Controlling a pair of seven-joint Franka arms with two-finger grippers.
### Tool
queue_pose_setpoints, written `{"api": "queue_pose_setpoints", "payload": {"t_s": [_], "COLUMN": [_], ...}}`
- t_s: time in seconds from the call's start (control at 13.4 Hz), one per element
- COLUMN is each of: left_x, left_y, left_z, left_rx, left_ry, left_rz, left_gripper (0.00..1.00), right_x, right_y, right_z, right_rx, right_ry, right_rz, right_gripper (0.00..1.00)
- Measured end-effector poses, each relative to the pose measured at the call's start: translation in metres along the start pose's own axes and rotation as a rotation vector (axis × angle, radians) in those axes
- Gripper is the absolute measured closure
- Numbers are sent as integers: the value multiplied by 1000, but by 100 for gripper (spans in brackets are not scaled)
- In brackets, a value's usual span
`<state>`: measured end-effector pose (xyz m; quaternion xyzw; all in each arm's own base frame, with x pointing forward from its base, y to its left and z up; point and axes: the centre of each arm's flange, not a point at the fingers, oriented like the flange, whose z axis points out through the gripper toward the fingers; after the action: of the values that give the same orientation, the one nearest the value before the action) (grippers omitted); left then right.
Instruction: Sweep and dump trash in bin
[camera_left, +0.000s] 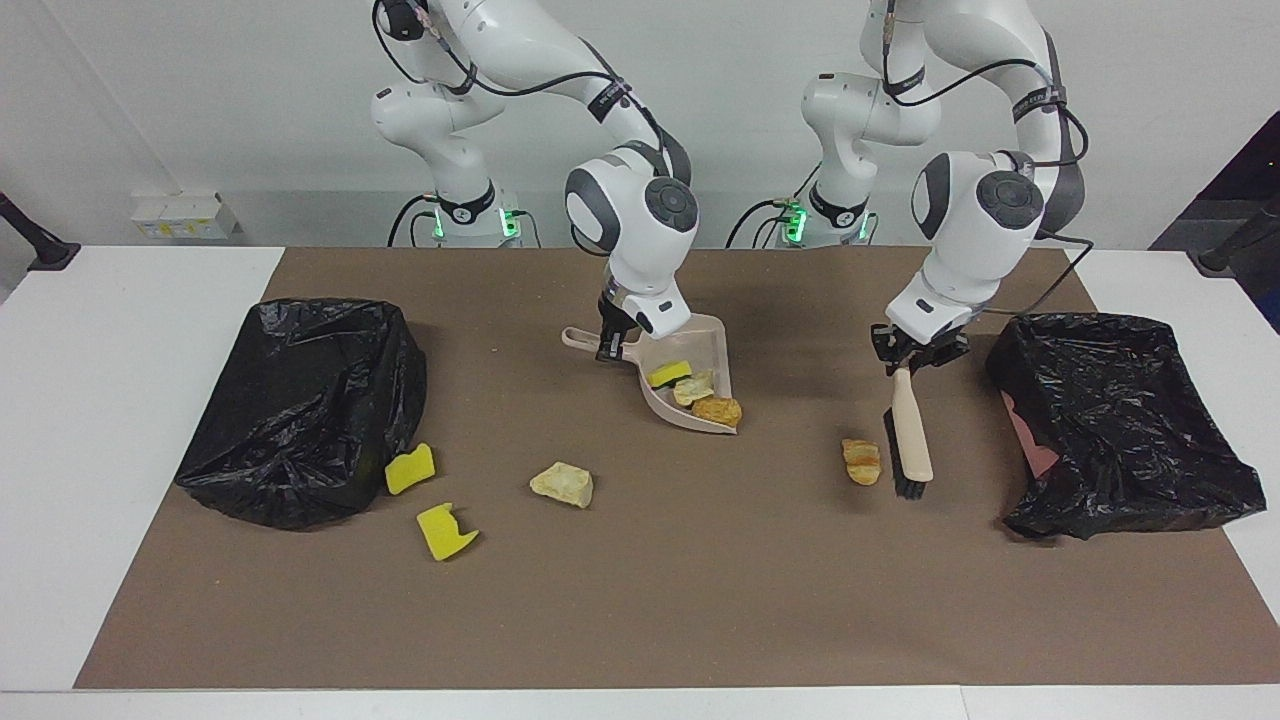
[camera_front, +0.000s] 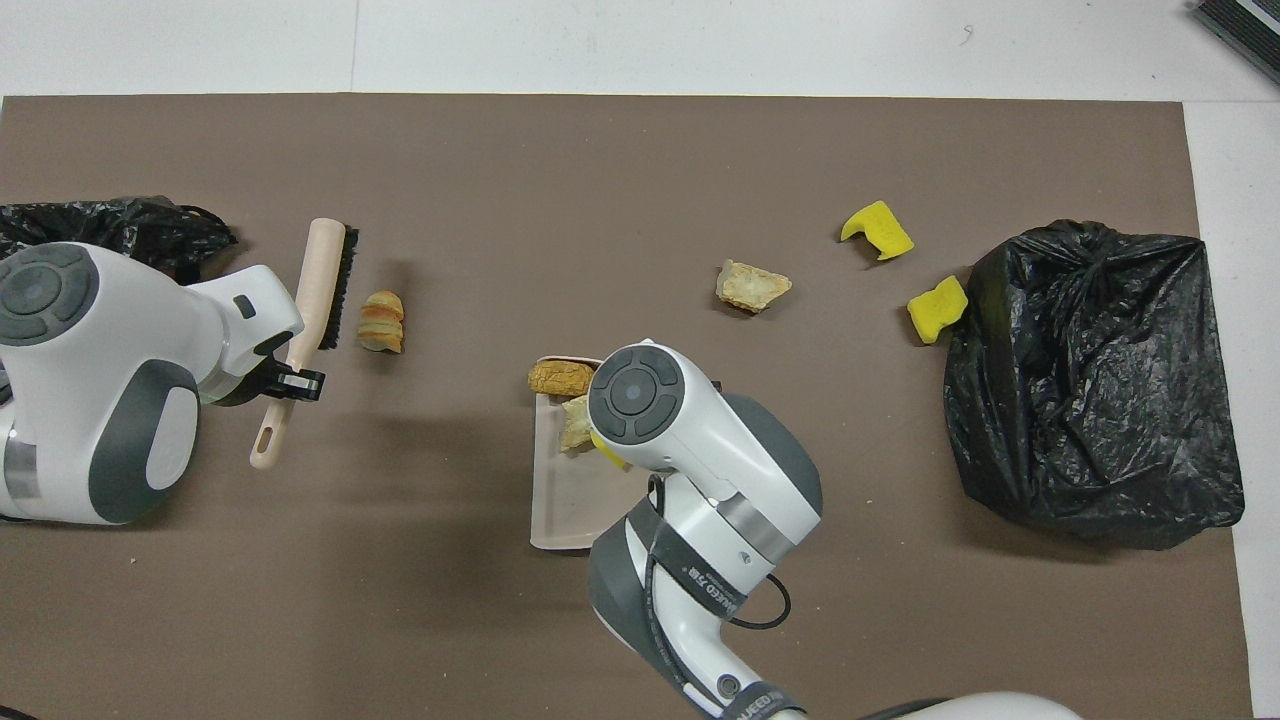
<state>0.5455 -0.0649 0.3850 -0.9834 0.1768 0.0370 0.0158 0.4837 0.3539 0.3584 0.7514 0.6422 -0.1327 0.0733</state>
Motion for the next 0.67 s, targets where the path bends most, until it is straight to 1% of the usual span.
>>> {"api": "queue_pose_setpoints", "payload": {"t_s": [0.22,0.37,0.52,0.67], "left_x": [-2,-7,-14,-21], "left_y": [-12,-8,-1,14], "left_z": [16,30,42,43], "left_rx": [9,3,-4,-12], "left_ry": [-34,-61,-79,-90], "left_rz": [-5,3,44,117], "left_gripper": [74,74,74,74], "right_x": [1,1,1,1], "right_y": [-1,-1,-1,-1], "right_z": [0,1,1,1], "right_rx": [0,1,1,1], "right_ry": [-1,-2,-2,-2], "right_rz": [6,7,8,8], "right_gripper": [69,69,69,69]}}
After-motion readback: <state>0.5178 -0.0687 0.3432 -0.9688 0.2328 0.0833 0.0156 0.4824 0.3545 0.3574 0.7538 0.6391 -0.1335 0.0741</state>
